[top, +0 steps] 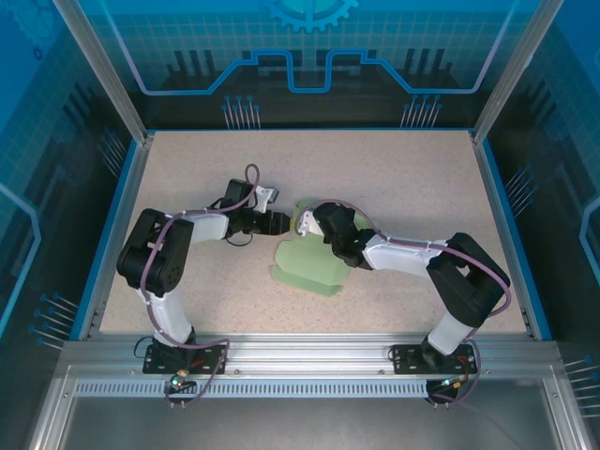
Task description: Fold the paper box
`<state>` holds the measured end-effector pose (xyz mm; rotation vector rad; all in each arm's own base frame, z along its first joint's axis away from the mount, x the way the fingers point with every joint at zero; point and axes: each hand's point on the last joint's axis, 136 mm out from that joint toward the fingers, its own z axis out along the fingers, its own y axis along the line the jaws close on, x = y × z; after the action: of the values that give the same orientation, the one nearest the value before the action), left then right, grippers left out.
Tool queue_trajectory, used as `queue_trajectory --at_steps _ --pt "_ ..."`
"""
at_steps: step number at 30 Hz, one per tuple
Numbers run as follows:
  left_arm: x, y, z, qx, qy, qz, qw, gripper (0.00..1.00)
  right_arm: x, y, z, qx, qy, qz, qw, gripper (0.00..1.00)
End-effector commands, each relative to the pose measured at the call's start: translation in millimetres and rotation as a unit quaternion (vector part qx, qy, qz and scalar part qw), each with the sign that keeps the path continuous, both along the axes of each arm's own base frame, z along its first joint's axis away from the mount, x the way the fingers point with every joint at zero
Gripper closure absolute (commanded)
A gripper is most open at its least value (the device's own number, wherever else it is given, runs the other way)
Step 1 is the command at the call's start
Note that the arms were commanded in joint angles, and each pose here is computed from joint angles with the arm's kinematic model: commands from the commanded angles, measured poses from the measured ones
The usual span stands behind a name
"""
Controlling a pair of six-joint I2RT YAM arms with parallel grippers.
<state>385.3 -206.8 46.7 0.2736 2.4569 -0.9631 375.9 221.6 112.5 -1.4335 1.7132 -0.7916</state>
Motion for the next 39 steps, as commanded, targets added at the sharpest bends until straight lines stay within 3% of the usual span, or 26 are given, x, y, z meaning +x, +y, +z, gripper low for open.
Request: queue_trajectory --at_steps 1,25,39 --pt "-1 -5 17 -0.009 -0.032 -0.014 0.999 0.46 -3 -3 -8 -0.004 0.019 0.001 1.0 1.0" --pt "-16 -16 27 -0.014 -0.046 -0.069 0.996 0.46 -2 -3 -4 -0.001 0.019 -0.001 1.0 1.0" --pt "-3 -36 30 -0.032 -0.056 -0.089 0.994 0.46 -6 0 -3 0.007 0.025 0.001 1.0 1.0"
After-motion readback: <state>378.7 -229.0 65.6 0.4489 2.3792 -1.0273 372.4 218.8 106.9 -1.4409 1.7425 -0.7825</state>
